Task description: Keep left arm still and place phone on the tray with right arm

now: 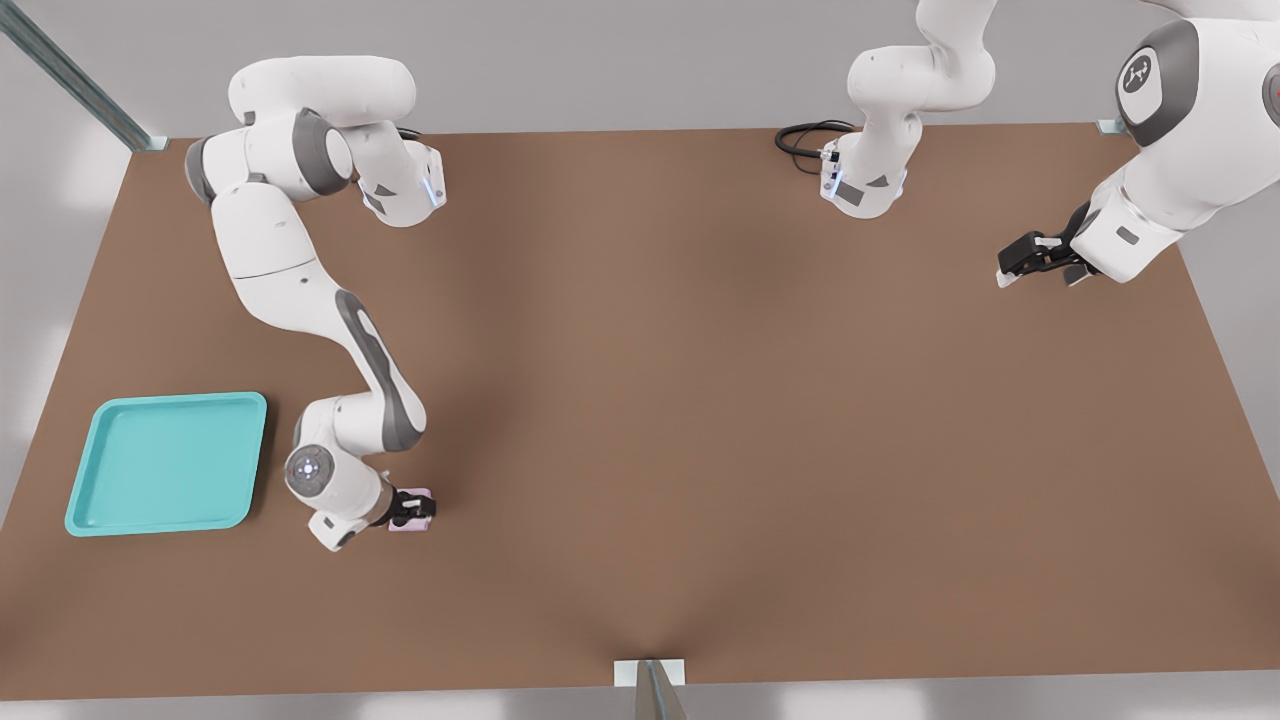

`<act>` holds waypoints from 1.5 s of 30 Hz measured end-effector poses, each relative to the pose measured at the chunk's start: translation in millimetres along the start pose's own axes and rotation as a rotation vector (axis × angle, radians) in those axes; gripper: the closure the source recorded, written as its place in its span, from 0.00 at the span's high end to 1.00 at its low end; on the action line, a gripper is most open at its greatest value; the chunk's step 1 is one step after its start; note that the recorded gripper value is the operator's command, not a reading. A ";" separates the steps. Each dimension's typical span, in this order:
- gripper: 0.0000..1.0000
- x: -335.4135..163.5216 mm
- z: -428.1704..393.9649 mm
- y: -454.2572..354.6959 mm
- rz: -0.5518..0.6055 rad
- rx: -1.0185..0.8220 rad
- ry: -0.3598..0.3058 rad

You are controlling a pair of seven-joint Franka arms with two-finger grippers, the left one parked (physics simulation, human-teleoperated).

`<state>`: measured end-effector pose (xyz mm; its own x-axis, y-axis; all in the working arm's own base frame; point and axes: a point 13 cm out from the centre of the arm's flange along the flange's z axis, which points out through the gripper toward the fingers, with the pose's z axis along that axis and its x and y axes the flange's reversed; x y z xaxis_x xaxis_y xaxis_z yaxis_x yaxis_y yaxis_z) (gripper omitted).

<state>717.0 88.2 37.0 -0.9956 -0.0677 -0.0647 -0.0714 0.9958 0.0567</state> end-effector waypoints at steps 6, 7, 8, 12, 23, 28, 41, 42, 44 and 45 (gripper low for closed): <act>1.00 4.7 4.6 0.2 0.013 0.027 0.005; 1.00 5.0 5.1 1.8 0.018 0.028 0.006; 1.00 5.4 5.5 3.1 0.025 0.029 0.006; 1.00 15.5 12.5 9.3 0.051 0.032 0.024; 0.78 15.2 11.5 7.9 0.120 0.029 0.022; 0.78 9.6 -4.7 7.3 0.140 0.028 0.011; 0.75 109.9 -116.3 -241.7 0.354 0.063 0.070; 0.75 120.9 -118.4 -267.6 0.368 0.062 0.073; 0.75 142.2 -117.7 -308.4 0.378 0.056 0.085; 0.75 151.2 -115.1 -323.2 0.374 0.052 0.092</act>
<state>582.5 -250.8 123.5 -0.9536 0.2982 0.0410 0.2987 0.9543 0.0083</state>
